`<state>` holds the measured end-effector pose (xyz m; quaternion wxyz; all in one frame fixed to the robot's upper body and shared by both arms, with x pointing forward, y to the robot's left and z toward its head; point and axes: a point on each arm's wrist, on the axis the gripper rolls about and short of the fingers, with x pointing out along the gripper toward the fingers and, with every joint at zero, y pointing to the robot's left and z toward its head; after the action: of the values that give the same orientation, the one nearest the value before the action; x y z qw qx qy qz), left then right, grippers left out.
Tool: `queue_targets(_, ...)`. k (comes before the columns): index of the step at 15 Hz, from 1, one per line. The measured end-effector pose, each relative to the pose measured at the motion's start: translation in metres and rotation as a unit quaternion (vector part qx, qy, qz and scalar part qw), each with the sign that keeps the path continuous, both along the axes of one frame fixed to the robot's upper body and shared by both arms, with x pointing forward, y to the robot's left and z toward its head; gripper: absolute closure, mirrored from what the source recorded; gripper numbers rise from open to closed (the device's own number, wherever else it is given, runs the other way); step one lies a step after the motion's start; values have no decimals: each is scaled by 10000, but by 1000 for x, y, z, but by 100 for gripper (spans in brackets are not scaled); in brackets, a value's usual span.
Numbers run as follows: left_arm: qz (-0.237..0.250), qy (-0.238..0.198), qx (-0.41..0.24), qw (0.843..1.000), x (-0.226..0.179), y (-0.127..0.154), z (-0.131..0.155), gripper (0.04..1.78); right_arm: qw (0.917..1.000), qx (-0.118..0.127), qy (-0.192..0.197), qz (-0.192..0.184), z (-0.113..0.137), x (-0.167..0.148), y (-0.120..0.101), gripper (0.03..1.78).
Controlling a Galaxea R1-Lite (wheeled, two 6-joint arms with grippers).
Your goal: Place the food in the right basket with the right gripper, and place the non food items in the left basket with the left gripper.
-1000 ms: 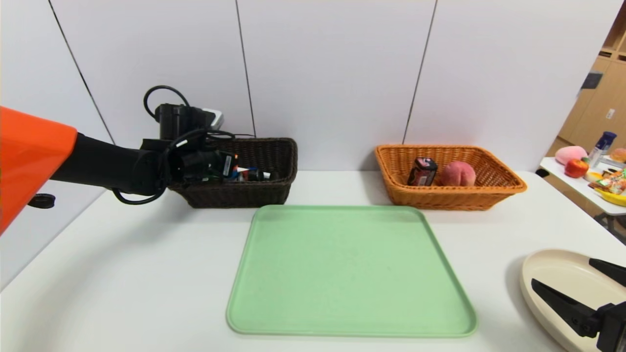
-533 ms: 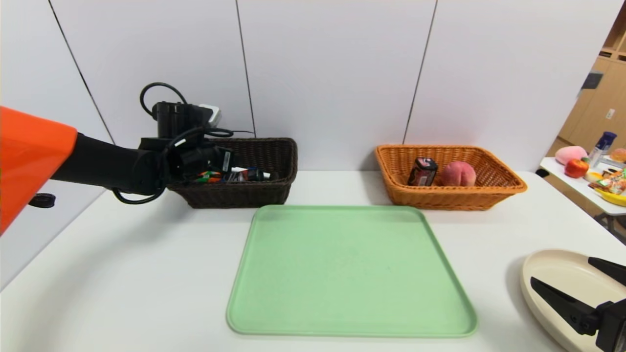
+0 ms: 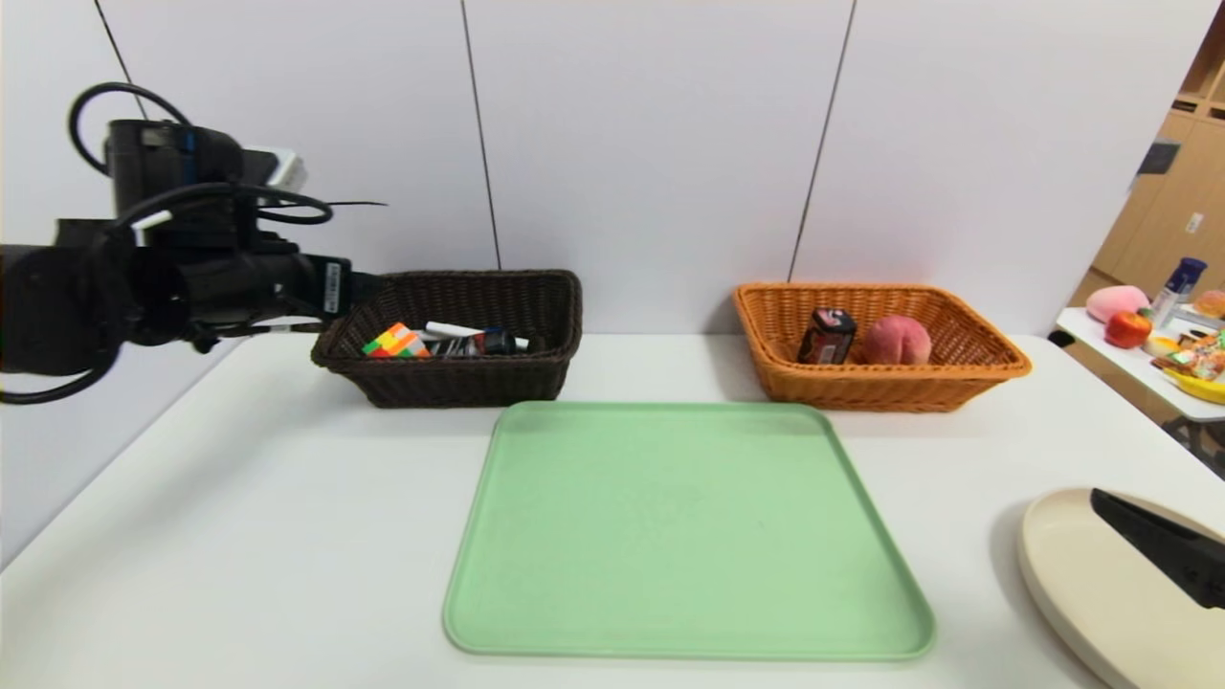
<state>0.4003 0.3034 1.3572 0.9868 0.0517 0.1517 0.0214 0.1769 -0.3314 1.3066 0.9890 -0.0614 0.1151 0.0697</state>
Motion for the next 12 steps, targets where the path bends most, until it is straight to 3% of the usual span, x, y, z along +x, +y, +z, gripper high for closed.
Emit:
queue_targets(3,275,-138,-17,9995,-70,15,6,17,9999,0,148,-17,22,-39,-2,10)
queue_targets(5,476,-252,76,9985,-118,21,0,16,9997,2,240,-39,20,-66,-3,10)
queue_targets(12,602,-682,246,9955,-247,32,-62,14,9999,10,121,-40,-23,-131,-4,10)
